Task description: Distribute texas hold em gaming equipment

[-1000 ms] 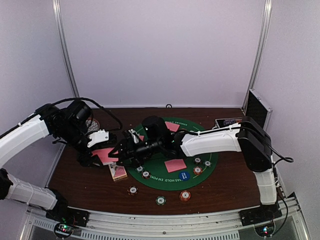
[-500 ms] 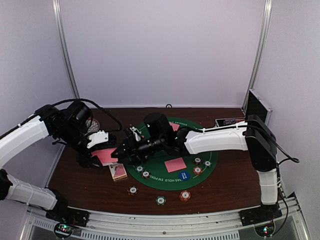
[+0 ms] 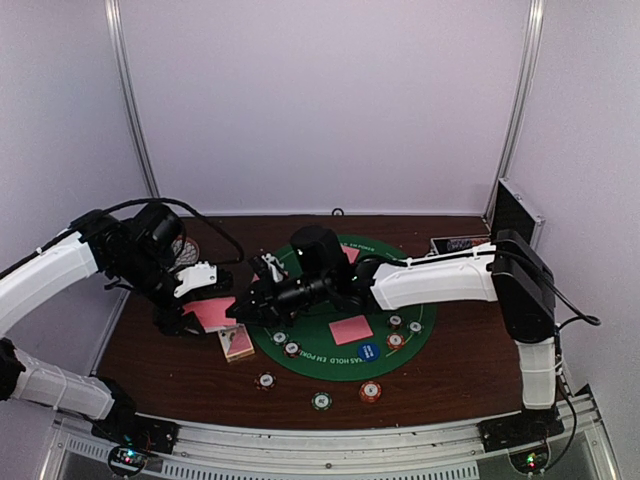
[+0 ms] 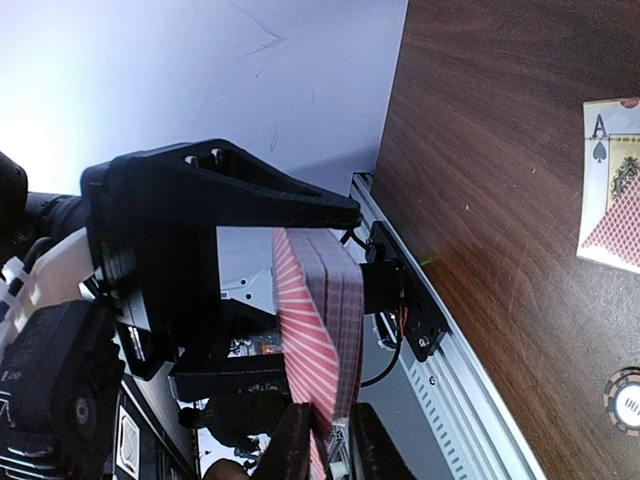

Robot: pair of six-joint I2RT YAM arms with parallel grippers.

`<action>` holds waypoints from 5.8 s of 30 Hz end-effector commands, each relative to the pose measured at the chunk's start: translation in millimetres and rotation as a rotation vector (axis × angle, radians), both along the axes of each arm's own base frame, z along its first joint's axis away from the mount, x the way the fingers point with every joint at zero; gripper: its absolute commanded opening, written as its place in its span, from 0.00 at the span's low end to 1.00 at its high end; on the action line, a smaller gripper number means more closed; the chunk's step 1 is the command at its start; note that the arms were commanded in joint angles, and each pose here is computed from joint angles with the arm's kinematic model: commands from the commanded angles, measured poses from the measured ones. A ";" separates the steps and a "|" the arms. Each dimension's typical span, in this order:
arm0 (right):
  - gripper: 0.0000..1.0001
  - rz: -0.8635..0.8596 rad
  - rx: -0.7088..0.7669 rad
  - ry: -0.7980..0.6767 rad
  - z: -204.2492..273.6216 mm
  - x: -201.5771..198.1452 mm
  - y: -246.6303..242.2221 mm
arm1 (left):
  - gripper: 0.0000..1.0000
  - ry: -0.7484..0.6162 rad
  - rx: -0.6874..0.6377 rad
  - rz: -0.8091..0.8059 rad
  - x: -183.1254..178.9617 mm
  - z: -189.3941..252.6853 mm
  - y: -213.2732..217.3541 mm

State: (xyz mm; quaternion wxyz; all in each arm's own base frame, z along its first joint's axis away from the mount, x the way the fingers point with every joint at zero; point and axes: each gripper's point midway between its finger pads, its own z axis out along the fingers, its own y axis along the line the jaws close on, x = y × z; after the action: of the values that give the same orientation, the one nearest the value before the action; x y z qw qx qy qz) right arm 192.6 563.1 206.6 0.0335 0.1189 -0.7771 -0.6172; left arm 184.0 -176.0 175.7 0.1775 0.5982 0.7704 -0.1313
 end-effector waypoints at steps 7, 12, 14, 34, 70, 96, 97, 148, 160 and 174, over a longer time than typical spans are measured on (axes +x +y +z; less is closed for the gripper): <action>0.02 -0.015 0.096 0.003 32.0 6.0 -10.2 | 0.00 -0.029 -0.010 0.013 2.8 2.2 1.6; 0.00 -0.048 0.069 0.001 27.0 20.6 -29.9 | 0.00 -0.029 0.000 0.016 2.5 0.1 3.6; 0.00 -0.058 0.056 -0.004 26.3 25.9 -38.5 | 0.00 -0.030 0.002 0.018 2.7 -0.1 4.0; 0.00 -0.214 -0.162 -0.115 -15.7 166.2 -84.4 | 0.00 -0.028 0.005 0.018 4.1 -0.5 3.5; 0.32 -0.423 -0.312 -0.148 -139.7 274.4 -40.1 | 0.00 0.002 -0.017 0.000 1.0 -6.7 -2.2; 0.99 -0.287 -0.325 -0.357 -17.4 165.1 -78.6 | 0.00 -0.022 -0.004 0.003 -2.6 -4.2 4.6; 1.00 -0.276 -0.312 -0.346 -15.5 154.2 -77.4 | 0.00 -0.022 -0.005 0.002 -2.5 -3.6 4.2; 0.84 0.052 0.131 -0.049 0.1 -7.0 44.1 | 0.00 0.022 -0.103 0.022 0.4 21.2 -15.2; 0.81 0.051 0.090 -0.022 -13.0 0.3 42.3 | 0.00 0.026 -0.104 0.018 0.3 20.8 -15.9; 0.71 0.011 0.004 -0.012 -27.4 12.0 3.0 | 0.00 0.026 -0.107 0.017 -1.3 20.7 -15.5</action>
State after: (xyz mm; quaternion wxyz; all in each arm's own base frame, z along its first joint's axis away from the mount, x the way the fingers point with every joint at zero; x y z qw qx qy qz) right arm 200.8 581.6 184.8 0.0314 0.1339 -0.7587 -0.6368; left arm 177.4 -184.2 181.3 0.1692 0.5817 0.7779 -0.1669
